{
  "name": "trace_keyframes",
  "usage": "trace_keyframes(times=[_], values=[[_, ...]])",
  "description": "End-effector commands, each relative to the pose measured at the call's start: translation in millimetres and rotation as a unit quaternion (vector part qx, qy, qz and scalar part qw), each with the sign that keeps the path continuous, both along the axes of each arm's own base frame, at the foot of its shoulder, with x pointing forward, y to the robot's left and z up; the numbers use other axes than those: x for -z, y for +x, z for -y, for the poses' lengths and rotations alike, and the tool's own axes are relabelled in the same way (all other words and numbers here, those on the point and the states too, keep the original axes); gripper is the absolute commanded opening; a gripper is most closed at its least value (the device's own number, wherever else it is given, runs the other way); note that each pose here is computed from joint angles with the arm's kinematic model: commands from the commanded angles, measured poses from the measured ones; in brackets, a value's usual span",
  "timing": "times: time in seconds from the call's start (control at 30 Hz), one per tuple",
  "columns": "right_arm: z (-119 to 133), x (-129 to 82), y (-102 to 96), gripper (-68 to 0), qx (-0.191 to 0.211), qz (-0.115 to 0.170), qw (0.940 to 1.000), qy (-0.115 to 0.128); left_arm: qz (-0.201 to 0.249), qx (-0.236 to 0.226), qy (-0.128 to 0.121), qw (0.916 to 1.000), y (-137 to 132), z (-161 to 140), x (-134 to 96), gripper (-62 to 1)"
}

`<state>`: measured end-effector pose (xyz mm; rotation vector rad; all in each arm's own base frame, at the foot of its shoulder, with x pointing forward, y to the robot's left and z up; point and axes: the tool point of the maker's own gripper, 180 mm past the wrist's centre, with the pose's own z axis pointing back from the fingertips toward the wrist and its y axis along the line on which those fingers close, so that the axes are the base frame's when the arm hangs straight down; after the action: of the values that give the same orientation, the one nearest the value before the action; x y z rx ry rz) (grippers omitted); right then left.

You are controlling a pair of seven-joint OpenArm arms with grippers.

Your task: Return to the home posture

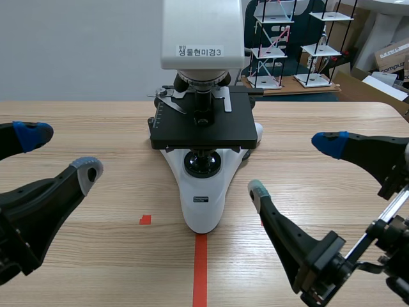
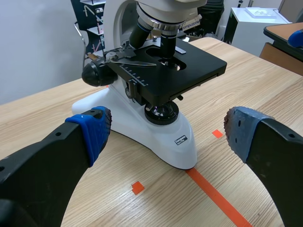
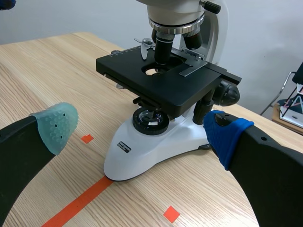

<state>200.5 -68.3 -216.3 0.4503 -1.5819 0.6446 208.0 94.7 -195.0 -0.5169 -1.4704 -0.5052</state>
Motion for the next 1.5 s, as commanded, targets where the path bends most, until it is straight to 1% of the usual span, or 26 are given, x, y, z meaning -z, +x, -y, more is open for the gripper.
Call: trace_keyframes(times=[0.0, 0.13, 1.0, 1.2, 1.47], values=[[-0.1, -11.0, 0.6, -9.8, -0.003, 0.018, 0.9998, 0.012, 0.009, 0.000, -0.009, 0.9999, 0.1, 0.7, -6.0, -10.3], [-0.3, -14.2, 0.1, -9.8, -0.004, 0.024, 0.9995, 0.017, 0.009, 0.000, -0.009, 0.9999, 0.2, 0.7, -6.0, -10.3], [1.4, -15.2, 1.5, -9.8, 0.002, 0.029, 0.9994, 0.016, 0.009, 0.000, -0.008, 0.9999, 0.1, 0.7, -5.9, -10.3], [1.2, -17.8, 1.0, -9.8, 0.001, 0.035, 0.9992, 0.021, 0.009, 0.000, -0.008, 0.9999, 0.1, 0.7, -5.9, -10.3], [1.2, -17.8, 1.0, -9.8, 0.001, 0.035, 0.9992, 0.021, 0.009, 0.000, -0.008, 0.9999, 0.1, 0.7, -5.9, -10.3]])
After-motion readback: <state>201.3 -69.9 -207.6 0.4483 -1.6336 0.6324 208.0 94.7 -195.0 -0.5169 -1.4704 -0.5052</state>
